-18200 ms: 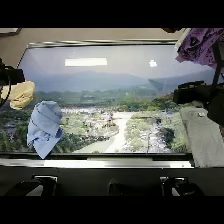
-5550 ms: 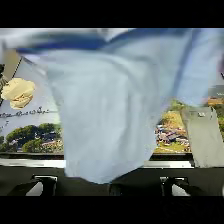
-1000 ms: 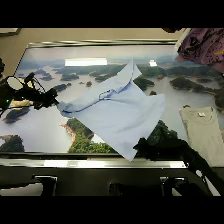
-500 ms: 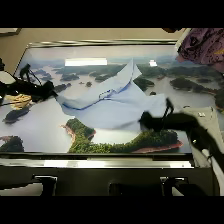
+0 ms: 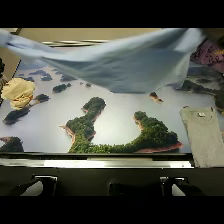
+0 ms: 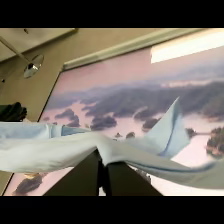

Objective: Fold the clothes and pants, and hang the long-sleeved shirts on hangers.

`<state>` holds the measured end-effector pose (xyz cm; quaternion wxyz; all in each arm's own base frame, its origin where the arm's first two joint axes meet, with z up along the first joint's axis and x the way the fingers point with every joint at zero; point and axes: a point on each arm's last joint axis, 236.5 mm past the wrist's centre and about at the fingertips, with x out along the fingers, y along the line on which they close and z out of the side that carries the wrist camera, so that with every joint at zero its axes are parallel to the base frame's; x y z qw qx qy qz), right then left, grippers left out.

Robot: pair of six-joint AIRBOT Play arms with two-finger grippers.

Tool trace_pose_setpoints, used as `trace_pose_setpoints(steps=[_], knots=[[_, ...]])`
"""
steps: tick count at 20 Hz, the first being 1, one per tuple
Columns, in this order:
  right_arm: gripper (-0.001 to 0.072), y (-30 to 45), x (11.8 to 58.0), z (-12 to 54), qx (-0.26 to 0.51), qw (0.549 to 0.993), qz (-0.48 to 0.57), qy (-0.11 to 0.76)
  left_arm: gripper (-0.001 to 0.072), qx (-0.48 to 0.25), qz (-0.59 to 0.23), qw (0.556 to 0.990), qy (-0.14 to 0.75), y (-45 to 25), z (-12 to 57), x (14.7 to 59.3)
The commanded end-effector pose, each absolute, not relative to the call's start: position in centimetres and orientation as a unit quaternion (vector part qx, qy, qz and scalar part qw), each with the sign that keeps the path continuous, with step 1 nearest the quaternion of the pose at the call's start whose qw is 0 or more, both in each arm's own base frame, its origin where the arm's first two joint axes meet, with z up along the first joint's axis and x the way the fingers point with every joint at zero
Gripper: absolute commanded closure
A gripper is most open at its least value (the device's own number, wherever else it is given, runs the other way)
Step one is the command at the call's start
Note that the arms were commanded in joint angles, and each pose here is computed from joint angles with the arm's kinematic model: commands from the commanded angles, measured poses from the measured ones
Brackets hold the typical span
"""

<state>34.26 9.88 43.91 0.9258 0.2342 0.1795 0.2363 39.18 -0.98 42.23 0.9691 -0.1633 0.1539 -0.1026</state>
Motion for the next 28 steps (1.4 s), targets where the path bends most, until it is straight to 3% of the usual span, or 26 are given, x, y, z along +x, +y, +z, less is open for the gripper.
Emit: trace_pose_setpoints(steps=[1,5,8,13,17,21,24,28], knots=[[0.0676,10.3,26.1,50.7,0.184,0.95,0.232,0.101,0.0692,-0.089,-0.037,0.995,0.025,0.0,50.9,29.1],[0.0676,8.0,22.8,52.2,0.182,0.967,0.167,0.058,0.0692,-0.07,0.045,0.996,-0.044,1.5,54.1,21.2],[0.0676,7.5,24.6,51.0,0.189,0.966,0.159,0.08,0.0693,-0.08,0.048,0.995,-0.035,1.9,53.6,22.1],[0.0676,6.0,34.4,41.4,0.238,0.936,0.137,0.221,0.0693,-0.116,-0.004,0.989,0.096,2.9,45.7,34.1],[0.0676,6.3,42.7,27.8,0.266,0.877,0.133,0.377,0.0693,-0.129,-0.034,0.966,0.224,3.5,33.7,47.8],[0.0676,8.4,49.4,13.2,0.224,0.841,0.108,0.48,0.0693,-0.152,-0.053,0.938,0.307,0.8,20.0,58.1],[0.0675,9.0,54.2,5.3,0.244,0.831,0.081,0.493,0.0693,-0.16,-0.061,0.919,0.356,-1.6,11.6,61.4],[0.0669,10.3,54.7,-2.7,0.298,0.778,0.06,0.55,0.0691,-0.17,-0.07,0.88,0.438,-4.0,3.8,61.2]])
